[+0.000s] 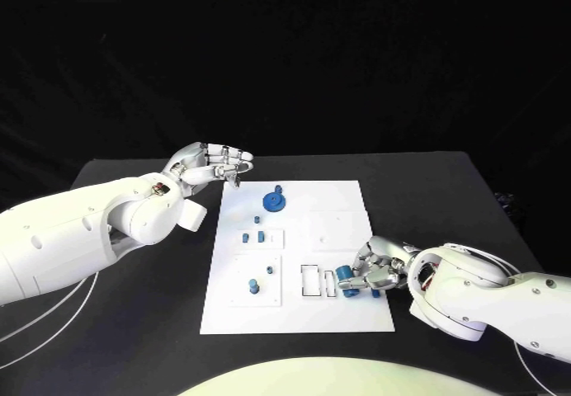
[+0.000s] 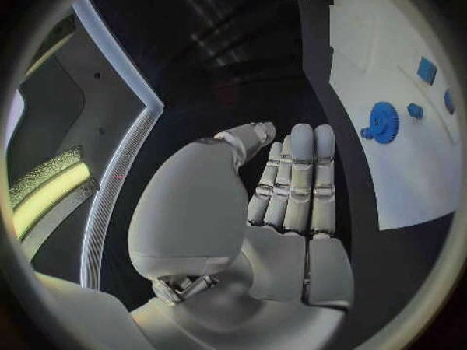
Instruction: Assemble the parts on the task board
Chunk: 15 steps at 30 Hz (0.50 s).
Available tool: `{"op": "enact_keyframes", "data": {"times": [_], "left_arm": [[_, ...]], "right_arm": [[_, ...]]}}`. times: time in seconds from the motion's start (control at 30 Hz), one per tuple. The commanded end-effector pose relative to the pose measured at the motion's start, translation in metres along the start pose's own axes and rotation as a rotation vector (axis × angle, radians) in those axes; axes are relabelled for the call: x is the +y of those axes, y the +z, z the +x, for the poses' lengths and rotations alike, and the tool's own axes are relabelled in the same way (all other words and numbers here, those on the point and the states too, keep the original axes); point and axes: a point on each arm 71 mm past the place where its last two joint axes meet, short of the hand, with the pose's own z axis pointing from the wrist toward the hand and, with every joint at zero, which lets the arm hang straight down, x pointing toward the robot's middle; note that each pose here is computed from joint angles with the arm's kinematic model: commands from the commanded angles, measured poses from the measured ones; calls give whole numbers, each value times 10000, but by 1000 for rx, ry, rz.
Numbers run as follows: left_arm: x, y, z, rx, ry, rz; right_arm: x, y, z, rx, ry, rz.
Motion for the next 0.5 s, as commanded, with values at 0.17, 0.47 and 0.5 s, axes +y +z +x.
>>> {"op": "enact_keyframes", "data": {"times": [0.17,0.47,0.5], "left_arm": [[-10,2,20,17,-13,4],[-9,1,23,20,-14,1],[-9,1,24,20,-14,1]], "right_arm": [[-52,37,57,29,-43,31],[-37,28,63,13,-6,25],[-35,22,61,9,6,25]]}}
